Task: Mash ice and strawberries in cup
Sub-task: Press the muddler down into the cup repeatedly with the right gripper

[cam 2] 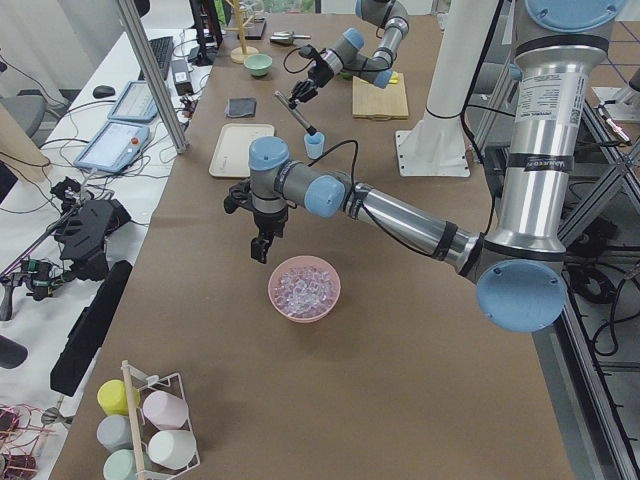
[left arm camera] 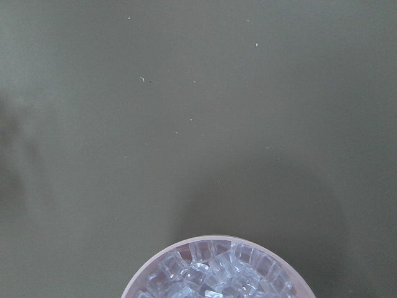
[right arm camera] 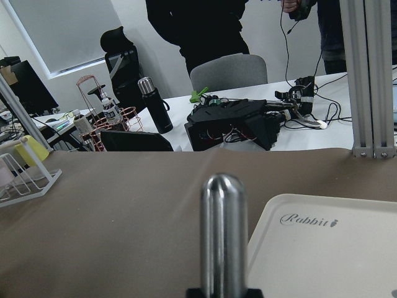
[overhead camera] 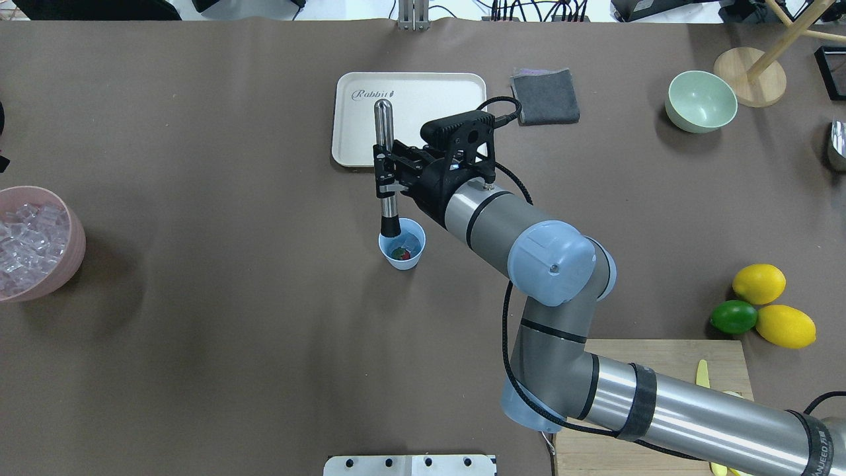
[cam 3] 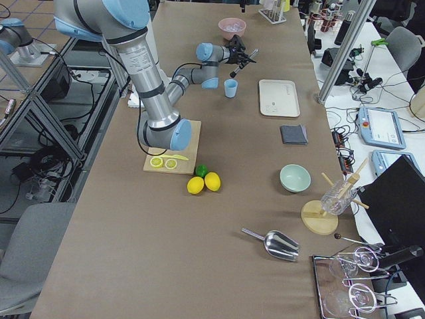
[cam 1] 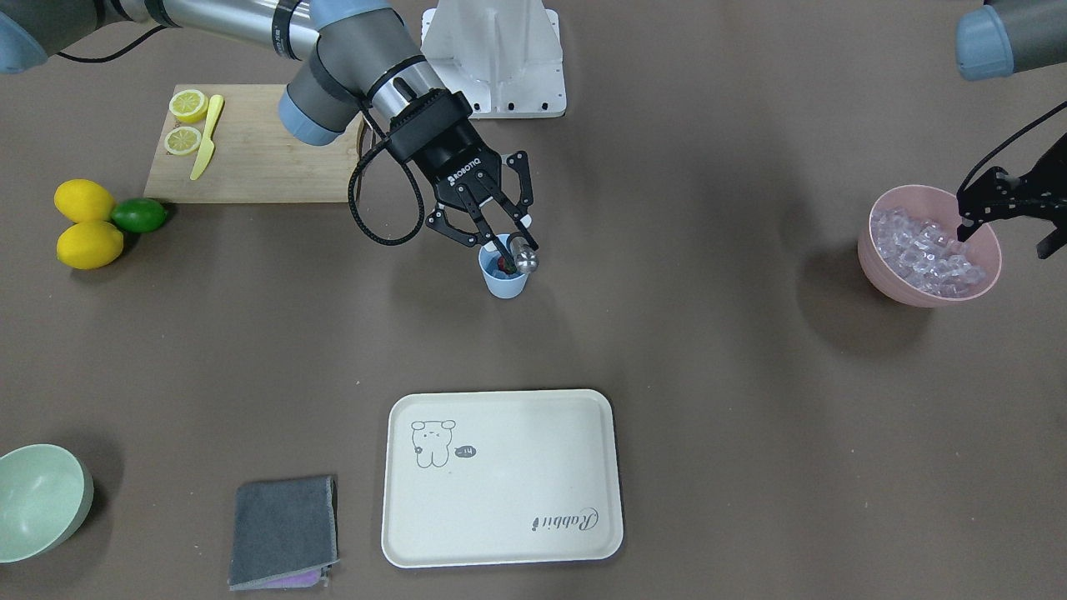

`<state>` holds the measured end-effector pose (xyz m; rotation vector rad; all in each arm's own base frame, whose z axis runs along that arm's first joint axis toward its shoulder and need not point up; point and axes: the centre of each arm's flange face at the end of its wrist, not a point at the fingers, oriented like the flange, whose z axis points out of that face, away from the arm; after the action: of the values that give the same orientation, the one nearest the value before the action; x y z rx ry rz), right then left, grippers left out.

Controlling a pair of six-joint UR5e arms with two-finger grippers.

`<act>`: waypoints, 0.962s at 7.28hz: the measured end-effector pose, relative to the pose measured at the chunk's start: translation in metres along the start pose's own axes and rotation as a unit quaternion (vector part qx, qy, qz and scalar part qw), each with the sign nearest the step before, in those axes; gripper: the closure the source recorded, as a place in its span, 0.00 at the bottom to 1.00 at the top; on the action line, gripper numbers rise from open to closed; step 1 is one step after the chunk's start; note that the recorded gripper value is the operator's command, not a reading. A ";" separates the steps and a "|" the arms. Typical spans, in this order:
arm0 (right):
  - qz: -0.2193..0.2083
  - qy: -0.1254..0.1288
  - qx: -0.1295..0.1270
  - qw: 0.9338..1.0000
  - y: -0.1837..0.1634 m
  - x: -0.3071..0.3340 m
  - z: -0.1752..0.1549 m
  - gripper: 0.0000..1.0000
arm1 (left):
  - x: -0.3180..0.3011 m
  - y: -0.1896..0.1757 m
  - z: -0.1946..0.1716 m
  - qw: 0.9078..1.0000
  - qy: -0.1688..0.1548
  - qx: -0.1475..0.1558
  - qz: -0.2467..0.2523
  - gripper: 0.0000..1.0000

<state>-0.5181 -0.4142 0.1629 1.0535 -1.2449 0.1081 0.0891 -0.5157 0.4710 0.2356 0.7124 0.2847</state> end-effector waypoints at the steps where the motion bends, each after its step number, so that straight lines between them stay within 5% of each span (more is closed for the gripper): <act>1: -0.002 0.005 -0.008 1.000 0.011 0.003 0.004 1.00 | 0.000 0.000 0.000 1.000 0.000 0.000 0.000 0.03; 7: -0.008 0.020 -0.027 0.999 0.035 0.016 0.017 1.00 | 0.000 0.001 -0.002 1.000 0.000 0.002 0.000 0.03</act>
<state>-0.5446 -0.4143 0.1950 1.0104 -1.1968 0.0829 0.0877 -0.5148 0.4695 0.2388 0.7126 0.2837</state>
